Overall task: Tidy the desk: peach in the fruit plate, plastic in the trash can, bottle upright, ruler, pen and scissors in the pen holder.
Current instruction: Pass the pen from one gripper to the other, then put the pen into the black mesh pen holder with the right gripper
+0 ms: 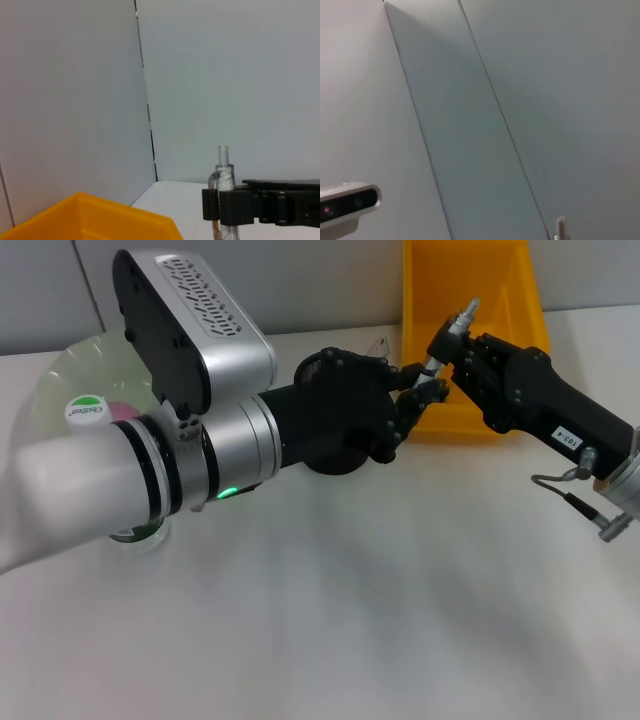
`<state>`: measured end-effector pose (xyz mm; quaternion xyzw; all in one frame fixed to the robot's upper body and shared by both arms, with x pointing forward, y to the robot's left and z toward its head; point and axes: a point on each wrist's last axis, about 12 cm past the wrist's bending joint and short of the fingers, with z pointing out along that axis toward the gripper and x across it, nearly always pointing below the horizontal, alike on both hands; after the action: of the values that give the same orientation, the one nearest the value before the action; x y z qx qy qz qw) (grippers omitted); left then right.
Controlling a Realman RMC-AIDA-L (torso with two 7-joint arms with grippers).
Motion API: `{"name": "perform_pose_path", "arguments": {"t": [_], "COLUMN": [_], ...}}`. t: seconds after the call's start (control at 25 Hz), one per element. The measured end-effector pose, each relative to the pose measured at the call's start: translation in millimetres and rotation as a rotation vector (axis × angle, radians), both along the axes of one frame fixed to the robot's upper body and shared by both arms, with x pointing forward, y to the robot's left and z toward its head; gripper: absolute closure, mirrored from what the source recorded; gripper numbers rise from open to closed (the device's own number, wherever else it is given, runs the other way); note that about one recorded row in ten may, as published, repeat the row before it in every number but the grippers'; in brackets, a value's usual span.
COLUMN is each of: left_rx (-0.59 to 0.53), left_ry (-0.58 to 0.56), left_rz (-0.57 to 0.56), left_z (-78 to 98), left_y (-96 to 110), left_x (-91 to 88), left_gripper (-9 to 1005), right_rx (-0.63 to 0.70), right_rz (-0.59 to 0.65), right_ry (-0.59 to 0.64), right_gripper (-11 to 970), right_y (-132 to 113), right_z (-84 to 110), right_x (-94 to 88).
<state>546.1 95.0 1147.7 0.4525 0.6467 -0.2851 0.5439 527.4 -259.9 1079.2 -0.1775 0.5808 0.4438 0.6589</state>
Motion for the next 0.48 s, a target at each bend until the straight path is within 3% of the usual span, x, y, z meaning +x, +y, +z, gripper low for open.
{"name": "perform_pose_path", "arguments": {"t": [0.36,0.48], "left_rx": [0.008,0.007], "left_ry": [-0.017,-0.015], "left_rz": [-0.025,-0.026], "left_z": [-2.0,-2.1], "left_y": [-3.0,-2.9], "left_x": [-6.1,-6.4], "left_gripper": [850,642], "right_rx": [0.007,0.011], "right_rz": [-0.024,-0.028], "right_ry": [-0.011,-0.011], "right_gripper": [821,820], "right_y": [-1.5,-2.0], "right_z": [-0.9,-0.9], "right_x": [-1.5,-1.8]}}
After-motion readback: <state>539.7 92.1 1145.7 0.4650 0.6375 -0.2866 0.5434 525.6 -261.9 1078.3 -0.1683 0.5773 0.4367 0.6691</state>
